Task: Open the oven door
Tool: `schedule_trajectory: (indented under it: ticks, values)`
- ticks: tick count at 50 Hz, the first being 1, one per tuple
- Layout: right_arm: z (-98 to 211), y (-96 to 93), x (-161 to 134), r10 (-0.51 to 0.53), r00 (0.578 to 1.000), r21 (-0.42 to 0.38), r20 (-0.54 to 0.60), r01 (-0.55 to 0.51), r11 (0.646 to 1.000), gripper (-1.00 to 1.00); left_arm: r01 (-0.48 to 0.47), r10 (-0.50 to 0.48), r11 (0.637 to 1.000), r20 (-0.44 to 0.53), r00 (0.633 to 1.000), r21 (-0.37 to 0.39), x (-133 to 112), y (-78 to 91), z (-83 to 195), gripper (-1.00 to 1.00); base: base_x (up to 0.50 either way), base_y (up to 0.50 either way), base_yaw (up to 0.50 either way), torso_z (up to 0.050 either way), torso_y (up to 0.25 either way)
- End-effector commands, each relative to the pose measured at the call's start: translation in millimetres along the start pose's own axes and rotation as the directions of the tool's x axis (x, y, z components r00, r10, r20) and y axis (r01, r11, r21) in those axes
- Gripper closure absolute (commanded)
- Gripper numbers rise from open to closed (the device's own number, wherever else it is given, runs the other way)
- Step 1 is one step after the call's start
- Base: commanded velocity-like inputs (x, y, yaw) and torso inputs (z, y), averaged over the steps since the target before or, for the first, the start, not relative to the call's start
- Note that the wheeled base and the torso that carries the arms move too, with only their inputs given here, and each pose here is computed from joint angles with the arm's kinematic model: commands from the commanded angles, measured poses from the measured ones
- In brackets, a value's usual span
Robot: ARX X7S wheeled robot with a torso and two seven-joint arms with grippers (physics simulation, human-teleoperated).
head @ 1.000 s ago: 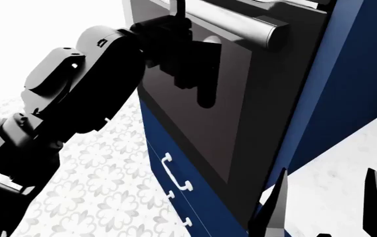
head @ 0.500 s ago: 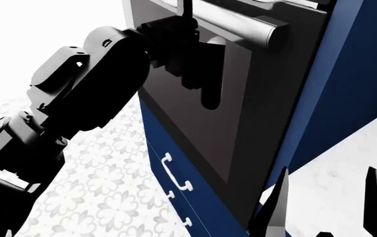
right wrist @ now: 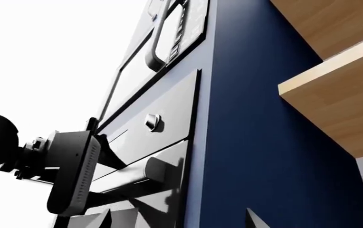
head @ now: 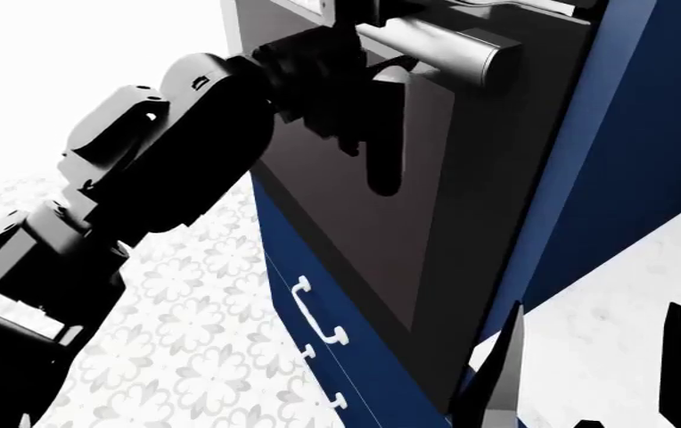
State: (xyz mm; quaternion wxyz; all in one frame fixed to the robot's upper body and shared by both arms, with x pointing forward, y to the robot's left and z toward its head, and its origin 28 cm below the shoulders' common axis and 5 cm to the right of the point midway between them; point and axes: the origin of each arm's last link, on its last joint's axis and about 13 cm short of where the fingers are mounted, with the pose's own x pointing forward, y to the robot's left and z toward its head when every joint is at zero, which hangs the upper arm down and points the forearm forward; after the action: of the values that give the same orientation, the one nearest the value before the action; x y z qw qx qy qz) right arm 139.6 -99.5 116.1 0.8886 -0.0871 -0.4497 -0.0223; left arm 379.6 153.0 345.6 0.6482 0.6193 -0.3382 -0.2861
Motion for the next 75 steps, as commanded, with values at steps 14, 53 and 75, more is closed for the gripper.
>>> schedule_trajectory:
  ticks: [14, 53, 75]
  values:
    - [0.1, -0.3, 0.1, -0.001, 1.0, 0.001, 0.0, 0.001, 1.0, -1.0, -0.02, 0.021, 1.0, 0.05, 0.999, -0.018, 5.5, -6.3, 2.2, 1.0, 0.0, 0.0, 0.0, 0.0, 0.0]
    - [0.5, 0.7, 0.5, 0.0, 1.0, -0.001, 0.003, 0.0, 1.0, -1.0, -0.12, 0.121, 0.993, 0.025, 0.992, -0.019, -47.4, -7.7, 7.2, 1.0, 0.0, 0.0, 0.0, 0.0, 0.0]
    - [-0.4, 0.8, 0.7, 0.0, 1.0, 0.0, 0.001, 0.0, 1.0, -1.0, -0.185, 0.185, 0.983, -0.022, 0.982, -0.005, -69.9, -20.9, 8.9, 1.0, 0.0, 0.0, 0.0, 0.0, 0.001]
